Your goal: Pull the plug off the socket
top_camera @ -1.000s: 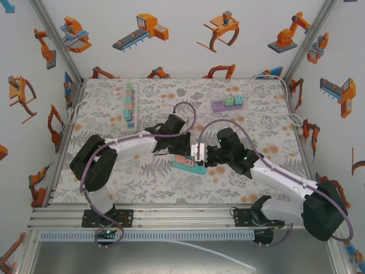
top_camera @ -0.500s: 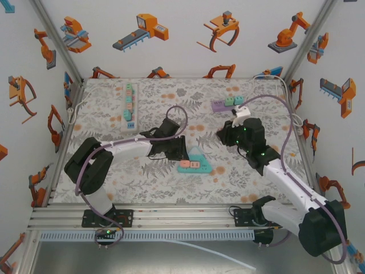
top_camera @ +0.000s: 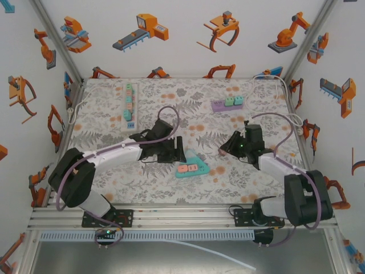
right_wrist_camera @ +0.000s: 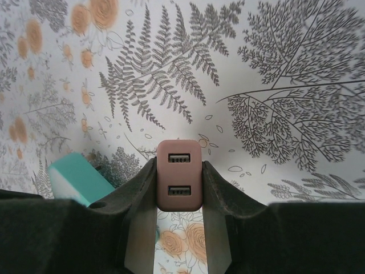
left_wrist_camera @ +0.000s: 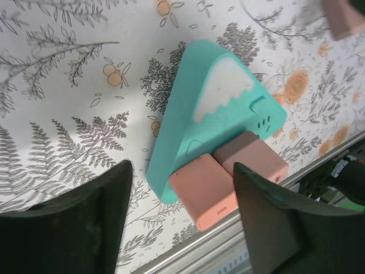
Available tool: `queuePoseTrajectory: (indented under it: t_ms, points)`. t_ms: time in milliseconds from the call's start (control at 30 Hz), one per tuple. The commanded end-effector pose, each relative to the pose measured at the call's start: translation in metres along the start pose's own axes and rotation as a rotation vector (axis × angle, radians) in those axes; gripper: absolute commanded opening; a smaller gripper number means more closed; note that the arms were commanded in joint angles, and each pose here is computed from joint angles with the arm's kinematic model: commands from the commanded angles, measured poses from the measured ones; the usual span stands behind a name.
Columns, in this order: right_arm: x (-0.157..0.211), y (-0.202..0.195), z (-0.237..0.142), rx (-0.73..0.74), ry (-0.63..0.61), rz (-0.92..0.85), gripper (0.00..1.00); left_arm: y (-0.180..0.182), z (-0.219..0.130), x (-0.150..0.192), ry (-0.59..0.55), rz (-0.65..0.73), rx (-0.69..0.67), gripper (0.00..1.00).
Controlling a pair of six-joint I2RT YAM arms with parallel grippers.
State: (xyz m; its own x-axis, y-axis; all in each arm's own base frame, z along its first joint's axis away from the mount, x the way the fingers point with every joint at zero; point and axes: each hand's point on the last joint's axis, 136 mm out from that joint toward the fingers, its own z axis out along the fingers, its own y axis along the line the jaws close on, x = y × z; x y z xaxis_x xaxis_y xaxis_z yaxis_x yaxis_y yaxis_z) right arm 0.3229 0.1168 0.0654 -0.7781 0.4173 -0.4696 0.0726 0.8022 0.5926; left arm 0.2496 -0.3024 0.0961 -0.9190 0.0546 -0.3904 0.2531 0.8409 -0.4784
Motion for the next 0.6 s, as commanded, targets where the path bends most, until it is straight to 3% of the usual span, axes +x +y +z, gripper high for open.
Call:
queuePoseTrajectory:
  t_ms: [0, 233, 433, 567]
  points:
    - [-0.006, 0.014, 0.009, -0.103, -0.018, 0.023, 0.04, 0.002, -0.013, -0.008, -0.035, 0.084, -0.024, 0.72]
    - [0.003, -0.005, 0.017, -0.044, -0.015, 0.052, 0.37, -0.004, -0.024, -0.015, -0.092, 0.129, 0.008, 0.82]
    - [-0.003, -0.009, 0.006, 0.000, -0.054, 0.023, 0.55, 0.003, -0.021, -0.015, -0.081, 0.133, -0.033, 0.88]
    - [-0.014, -0.003, -0.009, 0.011, -0.100, -0.012, 0.60, 0.003, -0.023, -0.018, -0.097, 0.134, -0.038, 0.90]
